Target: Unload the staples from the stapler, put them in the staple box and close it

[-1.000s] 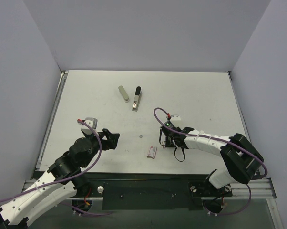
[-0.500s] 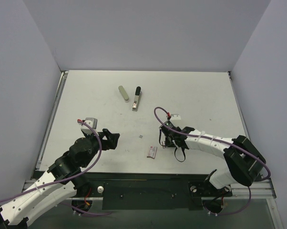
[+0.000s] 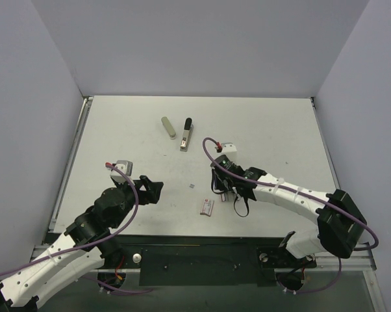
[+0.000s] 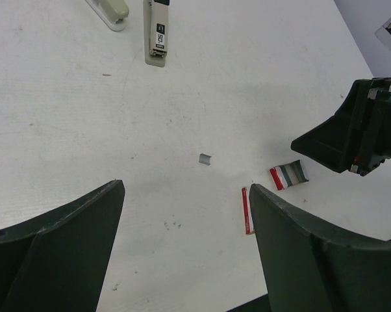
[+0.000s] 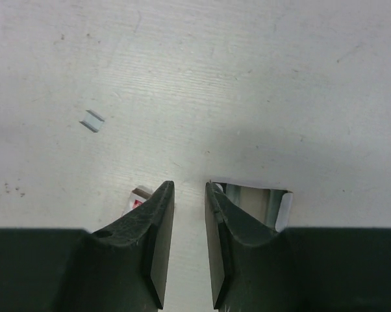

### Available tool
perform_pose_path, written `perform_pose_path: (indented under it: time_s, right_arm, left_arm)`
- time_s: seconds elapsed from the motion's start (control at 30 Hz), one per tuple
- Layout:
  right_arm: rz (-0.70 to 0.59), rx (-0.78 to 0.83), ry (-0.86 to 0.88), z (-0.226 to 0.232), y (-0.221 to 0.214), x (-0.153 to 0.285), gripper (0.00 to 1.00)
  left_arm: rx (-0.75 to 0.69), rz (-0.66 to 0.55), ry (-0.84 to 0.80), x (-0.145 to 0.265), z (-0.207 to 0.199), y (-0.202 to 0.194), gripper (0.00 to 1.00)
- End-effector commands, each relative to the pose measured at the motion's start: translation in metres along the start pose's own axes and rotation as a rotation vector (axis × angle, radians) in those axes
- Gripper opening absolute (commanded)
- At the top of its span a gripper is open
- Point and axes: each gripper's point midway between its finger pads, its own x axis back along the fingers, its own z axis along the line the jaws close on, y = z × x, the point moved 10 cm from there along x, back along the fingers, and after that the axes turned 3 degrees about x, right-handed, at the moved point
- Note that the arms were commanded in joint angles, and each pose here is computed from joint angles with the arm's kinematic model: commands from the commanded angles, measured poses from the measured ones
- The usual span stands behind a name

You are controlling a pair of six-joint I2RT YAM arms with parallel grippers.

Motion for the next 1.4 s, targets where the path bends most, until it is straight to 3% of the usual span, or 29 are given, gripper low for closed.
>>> perform_pose_path:
  time_s: [0.0, 0.4, 0.63, 0.97, 1.37]
  right_arm:
    - [-0.035, 0.074, 0.105, 0.017, 0.016, 0.0, 0.25]
    - [0.041, 0.402, 0.422, 0.056, 0.026, -0.027, 0.46]
    - [0.102, 0.555, 0.515, 0.073, 0.027, -0.046, 0.48]
    - [0.127, 0.666, 0.474, 0.08, 0.026, -0.072, 0.48]
    - [0.14, 0.67, 0.443, 0.081, 0.025, -0.087, 0.48]
  left_arm:
    - [0.026, -0.046, -0.055, 0.005, -0.009, 0.014, 0.89]
    - [0.05, -0.043, -0.078, 0.01, -0.011, 0.016, 0.91]
    - [0.044, -0.042, -0.066, 0.012, -0.01, 0.018, 0.93]
    - [0.045, -0.055, -0.062, 0.015, -0.007, 0.018, 0.93]
    - [0.044, -0.056, -0.053, 0.013, -0.006, 0.015, 0.93]
